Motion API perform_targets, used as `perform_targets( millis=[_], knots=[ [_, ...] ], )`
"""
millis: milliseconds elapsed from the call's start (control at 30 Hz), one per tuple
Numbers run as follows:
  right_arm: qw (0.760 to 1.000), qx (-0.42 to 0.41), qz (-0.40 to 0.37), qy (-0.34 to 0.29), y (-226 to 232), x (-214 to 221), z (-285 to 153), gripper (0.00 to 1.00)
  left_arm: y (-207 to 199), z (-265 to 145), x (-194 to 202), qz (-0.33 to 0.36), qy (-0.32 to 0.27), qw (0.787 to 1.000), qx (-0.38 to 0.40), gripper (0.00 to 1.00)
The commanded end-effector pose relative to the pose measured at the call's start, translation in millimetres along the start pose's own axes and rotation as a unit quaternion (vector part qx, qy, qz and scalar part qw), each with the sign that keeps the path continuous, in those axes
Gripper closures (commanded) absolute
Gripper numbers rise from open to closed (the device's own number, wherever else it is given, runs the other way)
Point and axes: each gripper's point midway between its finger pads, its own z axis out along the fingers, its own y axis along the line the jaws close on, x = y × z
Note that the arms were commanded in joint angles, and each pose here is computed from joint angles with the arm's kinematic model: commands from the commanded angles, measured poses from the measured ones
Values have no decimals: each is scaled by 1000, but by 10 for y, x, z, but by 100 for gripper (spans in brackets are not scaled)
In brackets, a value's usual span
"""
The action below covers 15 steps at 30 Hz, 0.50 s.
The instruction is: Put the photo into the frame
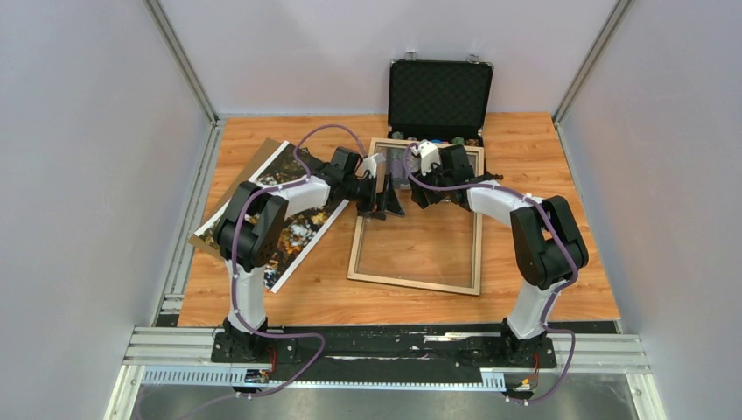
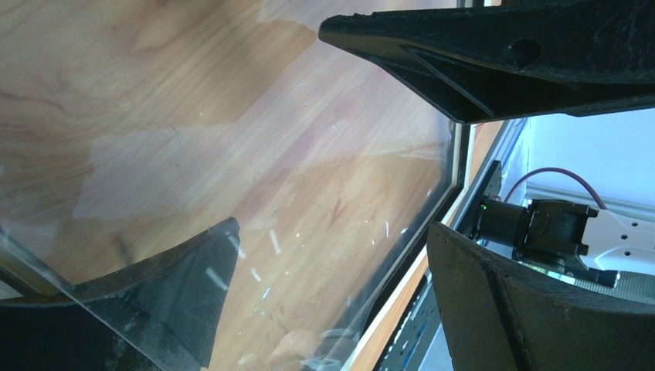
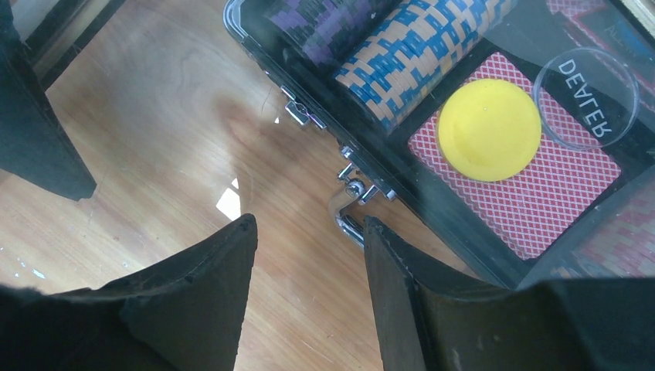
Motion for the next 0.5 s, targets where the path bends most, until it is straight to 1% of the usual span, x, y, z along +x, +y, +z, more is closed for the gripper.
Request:
perform_targets(
  millis=[0,233,467],
  knots=[
    [1000,10,-2,7,-62,63,1,45,144,-124,43,-21,-3,999,-48,0],
    [1000,15,-2,10,-83,75,17,45,52,-196,21,-38,-7,998,-50,0],
    [1000,17,-2,12,-95,79,26,46,57,-235,19,-51,-8,997,-64,0]
  ],
)
